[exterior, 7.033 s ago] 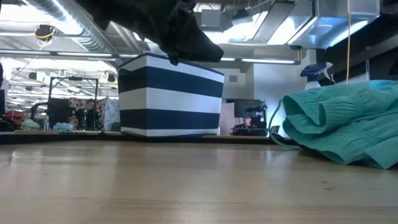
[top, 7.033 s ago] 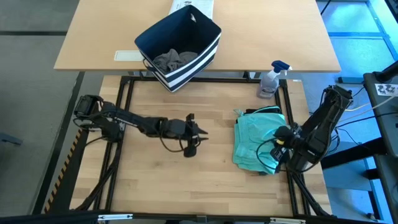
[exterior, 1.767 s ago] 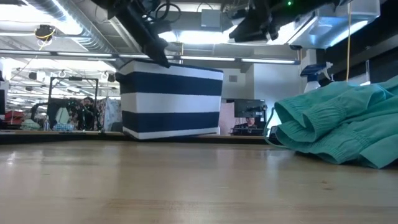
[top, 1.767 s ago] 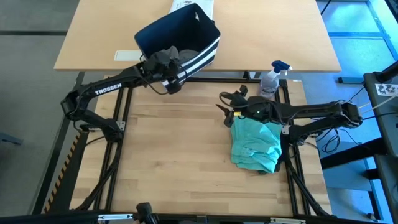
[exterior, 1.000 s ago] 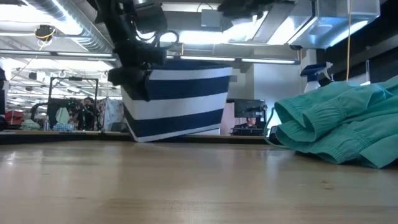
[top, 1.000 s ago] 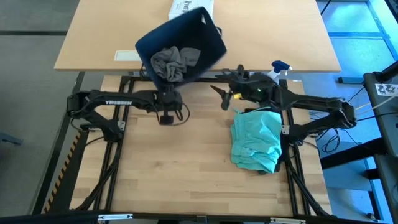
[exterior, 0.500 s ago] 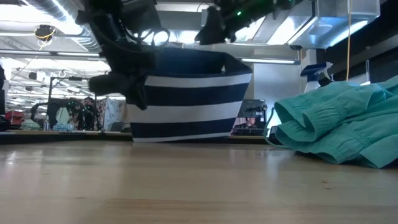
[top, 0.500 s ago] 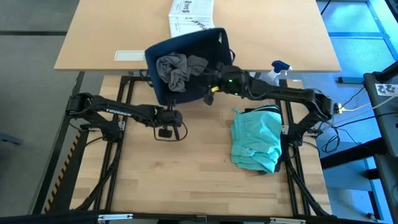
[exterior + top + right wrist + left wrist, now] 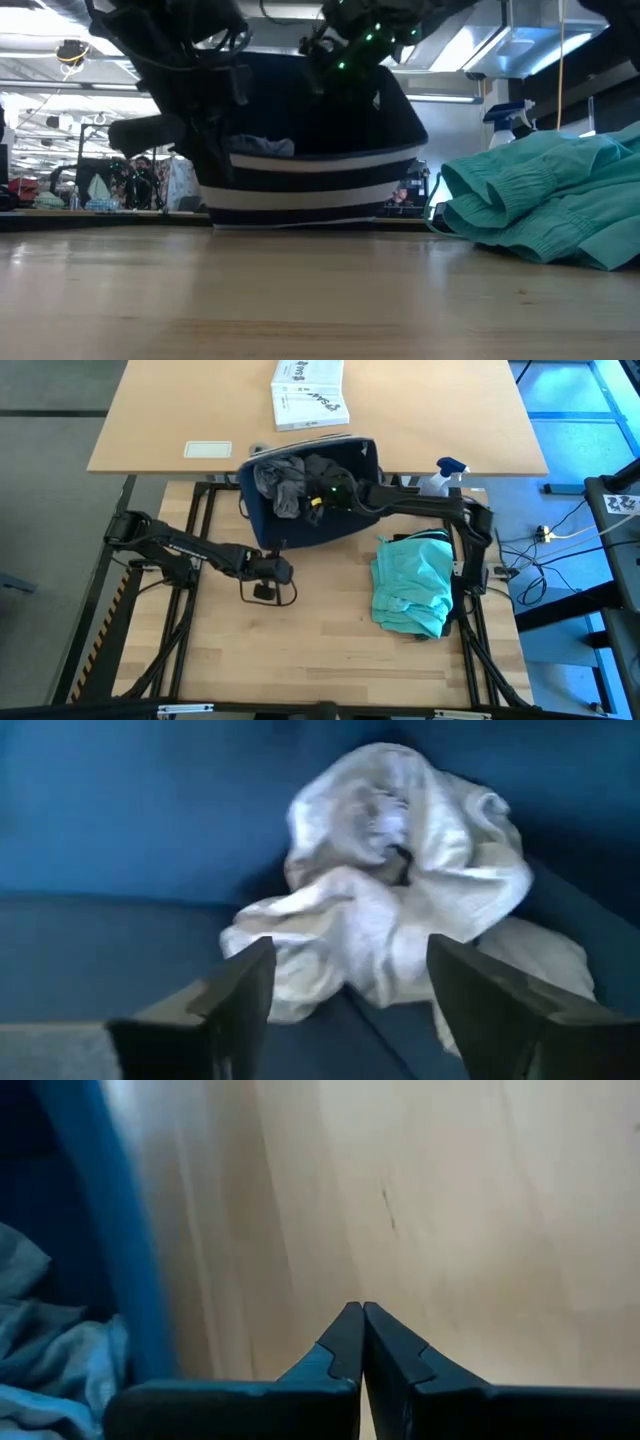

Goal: Fold Laundry from Bin

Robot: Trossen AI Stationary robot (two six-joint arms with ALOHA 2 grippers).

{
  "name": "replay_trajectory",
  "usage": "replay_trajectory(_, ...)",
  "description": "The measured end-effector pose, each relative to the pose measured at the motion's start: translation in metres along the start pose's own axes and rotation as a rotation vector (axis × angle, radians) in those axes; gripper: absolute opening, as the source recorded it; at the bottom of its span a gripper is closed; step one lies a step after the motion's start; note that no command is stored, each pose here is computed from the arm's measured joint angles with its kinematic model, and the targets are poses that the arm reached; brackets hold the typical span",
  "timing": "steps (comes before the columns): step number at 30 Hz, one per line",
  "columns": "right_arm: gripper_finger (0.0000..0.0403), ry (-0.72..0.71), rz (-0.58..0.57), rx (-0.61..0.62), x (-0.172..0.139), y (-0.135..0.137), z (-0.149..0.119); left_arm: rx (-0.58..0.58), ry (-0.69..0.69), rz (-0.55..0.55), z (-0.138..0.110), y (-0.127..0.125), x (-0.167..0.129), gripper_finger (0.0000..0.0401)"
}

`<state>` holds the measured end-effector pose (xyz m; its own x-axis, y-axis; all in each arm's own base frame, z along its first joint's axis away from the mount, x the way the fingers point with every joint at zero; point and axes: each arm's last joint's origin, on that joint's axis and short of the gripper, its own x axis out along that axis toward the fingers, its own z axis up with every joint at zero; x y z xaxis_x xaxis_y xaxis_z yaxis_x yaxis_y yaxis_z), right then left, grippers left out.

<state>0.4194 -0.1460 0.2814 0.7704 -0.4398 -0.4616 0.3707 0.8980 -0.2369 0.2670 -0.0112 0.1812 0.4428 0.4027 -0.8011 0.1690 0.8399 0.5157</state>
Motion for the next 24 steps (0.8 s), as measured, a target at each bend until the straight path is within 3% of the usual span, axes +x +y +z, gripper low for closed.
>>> replay_trajectory(7, 0.031, 0.026, -0.109, 0.06, 0.024, -0.014, -0.011, 0.028, -0.035, -0.019, 0.005, -0.014, -0.008, 0.0)
replay_trajectory(14, 0.0321, 0.04, -0.136, 0.136, 0.037, -0.032, -0.023, 0.047, -0.079, -0.022, 0.011, -0.025, -0.014, 0.0)
replay_trajectory(24, 0.0321, 0.119, 0.159, 0.09, 0.047, -0.008, -0.039, 0.03, -0.075, 0.033, 0.011, -0.022, -0.013, 0.0)
